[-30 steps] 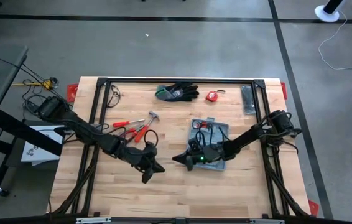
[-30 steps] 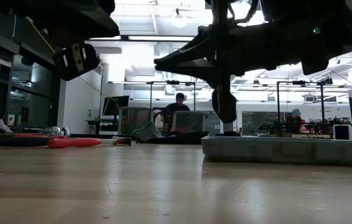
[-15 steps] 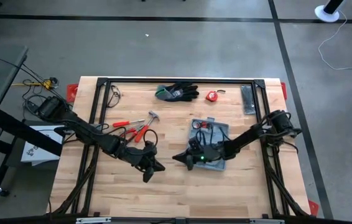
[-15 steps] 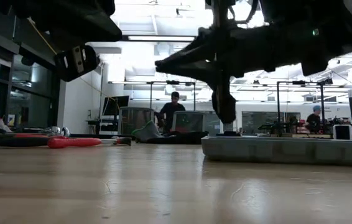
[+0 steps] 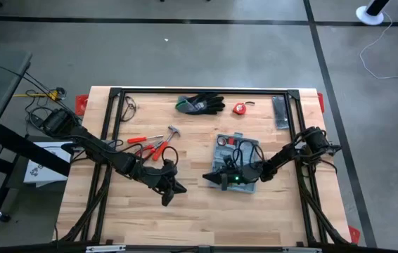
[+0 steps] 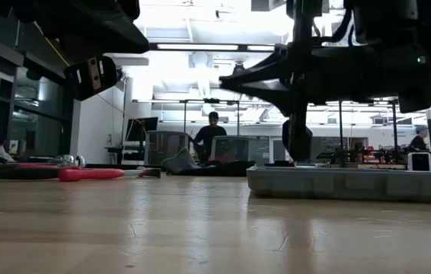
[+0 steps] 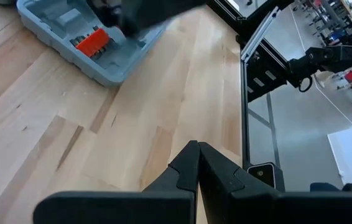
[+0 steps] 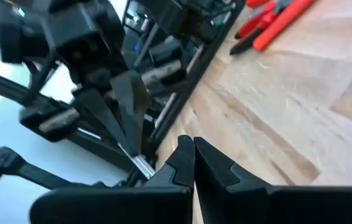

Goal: Prefit tool cases
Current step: Put the screwdriver bit set into the gray tool case

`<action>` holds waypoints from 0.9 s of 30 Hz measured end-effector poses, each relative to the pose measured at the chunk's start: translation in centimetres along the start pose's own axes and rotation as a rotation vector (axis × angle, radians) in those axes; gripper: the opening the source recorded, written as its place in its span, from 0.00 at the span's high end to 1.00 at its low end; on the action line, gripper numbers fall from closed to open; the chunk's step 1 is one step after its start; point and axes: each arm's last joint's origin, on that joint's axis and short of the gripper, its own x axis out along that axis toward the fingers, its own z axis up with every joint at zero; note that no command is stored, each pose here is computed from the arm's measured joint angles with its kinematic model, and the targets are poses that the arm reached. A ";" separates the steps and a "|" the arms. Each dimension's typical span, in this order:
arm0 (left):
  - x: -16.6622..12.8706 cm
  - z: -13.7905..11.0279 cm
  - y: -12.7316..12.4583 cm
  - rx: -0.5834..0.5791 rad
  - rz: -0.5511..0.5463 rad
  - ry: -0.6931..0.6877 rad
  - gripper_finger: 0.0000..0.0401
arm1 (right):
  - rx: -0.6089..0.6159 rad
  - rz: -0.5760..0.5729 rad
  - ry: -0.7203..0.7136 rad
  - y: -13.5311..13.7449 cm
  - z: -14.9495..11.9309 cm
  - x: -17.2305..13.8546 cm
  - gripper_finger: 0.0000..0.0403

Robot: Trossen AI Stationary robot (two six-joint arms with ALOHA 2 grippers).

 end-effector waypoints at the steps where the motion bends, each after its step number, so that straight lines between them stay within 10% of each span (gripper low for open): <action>1: 0.0 0.0 0.0 0.000 0.003 -0.003 1.00 | -0.002 -0.003 0.004 0.1 -0.1 0.2 1.00; 14: 0.0 -0.1 0.0 -0.003 0.010 -0.012 1.00 | -0.016 0.035 0.001 0.6 0.3 0.6 1.00; 18: 0.0 -0.1 0.0 -0.002 0.014 -0.008 1.00 | 0.031 -0.117 0.112 -1.3 -0.7 0.7 1.00; 27: -0.1 -0.4 -0.1 0.004 0.015 0.006 1.00 | 0.000 0.048 0.020 1.2 0.9 0.3 1.00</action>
